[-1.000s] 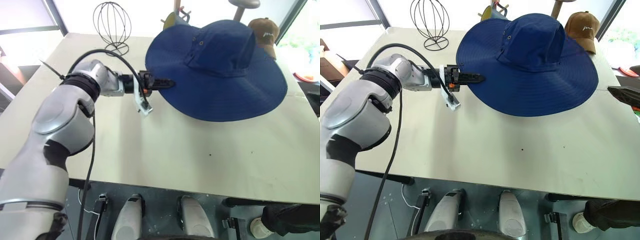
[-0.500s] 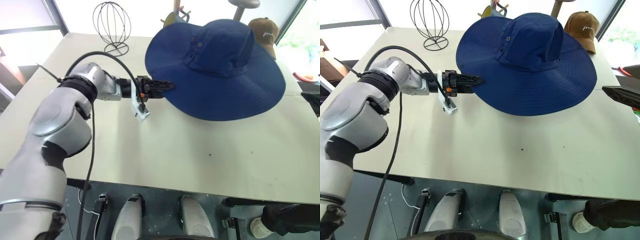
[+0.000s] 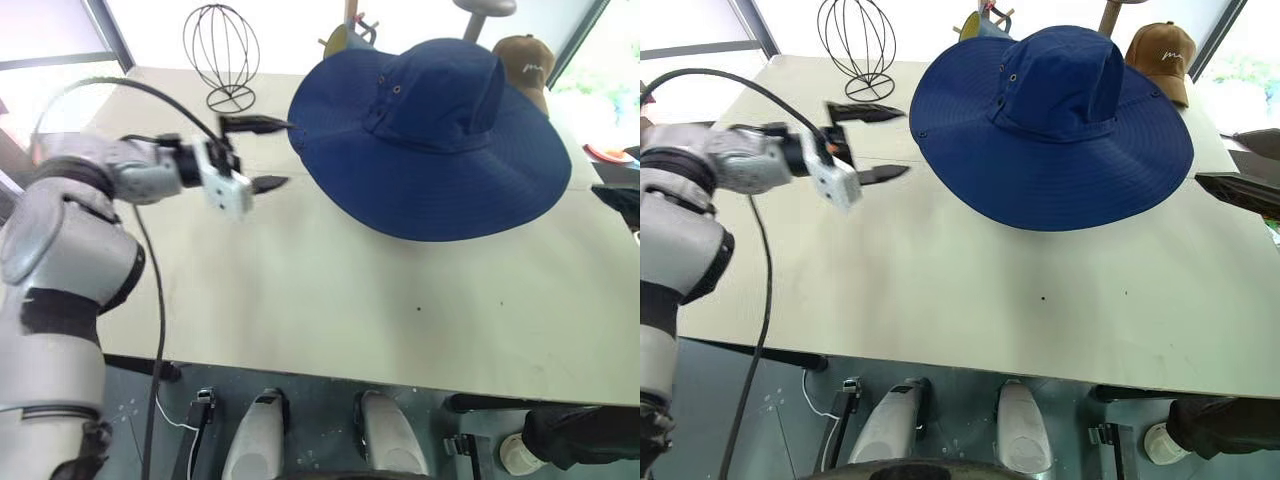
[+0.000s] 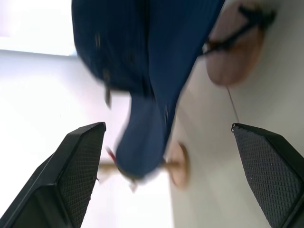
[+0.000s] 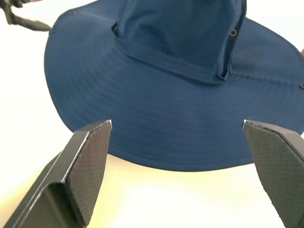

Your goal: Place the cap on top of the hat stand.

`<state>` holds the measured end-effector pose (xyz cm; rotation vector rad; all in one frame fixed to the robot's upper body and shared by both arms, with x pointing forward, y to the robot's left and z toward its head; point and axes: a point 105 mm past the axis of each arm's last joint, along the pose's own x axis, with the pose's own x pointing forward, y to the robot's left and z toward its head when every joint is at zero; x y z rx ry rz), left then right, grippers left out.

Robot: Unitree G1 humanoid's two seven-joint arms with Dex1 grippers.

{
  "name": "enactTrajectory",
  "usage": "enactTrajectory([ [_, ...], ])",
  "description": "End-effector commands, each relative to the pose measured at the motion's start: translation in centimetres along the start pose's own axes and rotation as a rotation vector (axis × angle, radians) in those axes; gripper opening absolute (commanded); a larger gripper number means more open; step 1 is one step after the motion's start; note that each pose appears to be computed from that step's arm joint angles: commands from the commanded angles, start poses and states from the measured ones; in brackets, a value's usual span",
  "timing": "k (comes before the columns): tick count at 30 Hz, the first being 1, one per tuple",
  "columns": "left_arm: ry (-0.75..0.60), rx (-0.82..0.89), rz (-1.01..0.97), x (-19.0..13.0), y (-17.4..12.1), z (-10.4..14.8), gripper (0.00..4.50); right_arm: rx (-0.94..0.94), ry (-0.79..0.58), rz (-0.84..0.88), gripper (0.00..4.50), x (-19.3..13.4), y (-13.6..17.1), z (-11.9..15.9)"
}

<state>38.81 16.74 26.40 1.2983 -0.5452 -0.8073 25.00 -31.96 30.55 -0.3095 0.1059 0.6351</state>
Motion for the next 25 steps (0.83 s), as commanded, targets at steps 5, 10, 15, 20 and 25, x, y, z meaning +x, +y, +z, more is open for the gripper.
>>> enactTrajectory([
  [5,-0.084,-1.092,-0.239,-8.2,4.9,-0.3,4.45,-0.049,0.007,-0.02,4.5,-0.4,-2.2,1.0],
  [10,-0.067,-1.162,-0.205,-10.7,7.1,0.4,4.45,-0.029,0.024,-0.003,4.5,0.1,-3.0,0.4],
  [15,-0.07,-1.165,-0.213,-11.0,7.8,0.9,4.45,-0.025,0.027,0.004,4.5,0.8,-3.7,0.2],
  [20,-0.058,-1.114,-0.238,-10.6,7.4,0.8,4.45,-0.032,0.021,0.023,4.5,1.6,-3.9,0.3],
  [25,-0.061,-1.113,-0.249,-10.2,6.8,0.6,4.45,-0.037,0.013,0.041,4.5,2.3,-4.0,0.4],
])
